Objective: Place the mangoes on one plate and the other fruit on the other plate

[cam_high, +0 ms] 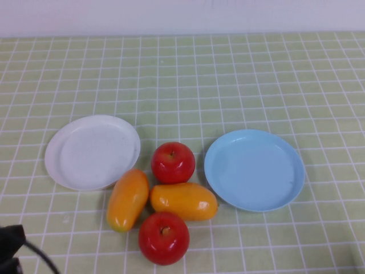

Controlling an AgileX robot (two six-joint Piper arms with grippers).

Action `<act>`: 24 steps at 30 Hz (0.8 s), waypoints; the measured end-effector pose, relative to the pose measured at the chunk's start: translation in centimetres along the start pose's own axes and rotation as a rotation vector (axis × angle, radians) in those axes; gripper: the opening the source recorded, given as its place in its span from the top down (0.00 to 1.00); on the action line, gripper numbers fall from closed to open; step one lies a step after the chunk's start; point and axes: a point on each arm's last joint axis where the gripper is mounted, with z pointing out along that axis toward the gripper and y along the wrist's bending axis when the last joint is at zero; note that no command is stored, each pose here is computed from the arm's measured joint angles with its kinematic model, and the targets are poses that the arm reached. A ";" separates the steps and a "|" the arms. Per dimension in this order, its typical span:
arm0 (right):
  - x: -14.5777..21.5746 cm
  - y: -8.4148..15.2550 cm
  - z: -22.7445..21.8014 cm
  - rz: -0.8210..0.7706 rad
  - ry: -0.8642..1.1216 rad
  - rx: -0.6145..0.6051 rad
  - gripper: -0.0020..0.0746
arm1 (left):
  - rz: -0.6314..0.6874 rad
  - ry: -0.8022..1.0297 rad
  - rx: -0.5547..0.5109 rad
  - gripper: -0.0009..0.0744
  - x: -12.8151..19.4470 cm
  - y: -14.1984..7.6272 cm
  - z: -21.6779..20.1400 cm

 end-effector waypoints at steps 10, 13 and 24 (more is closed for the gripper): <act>0.0 0.0 0.0 0.000 0.001 0.000 0.99 | 0.153 0.315 0.022 0.99 -5.3 -0.7 3.6; 0.0 0.0 0.0 0.000 0.001 0.000 0.99 | 0.187 0.390 0.063 0.99 -6.3 -1.3 5.5; 0.0 0.0 0.0 0.000 0.001 0.000 0.99 | 0.491 0.624 0.148 0.99 -6.0 -8.2 10.4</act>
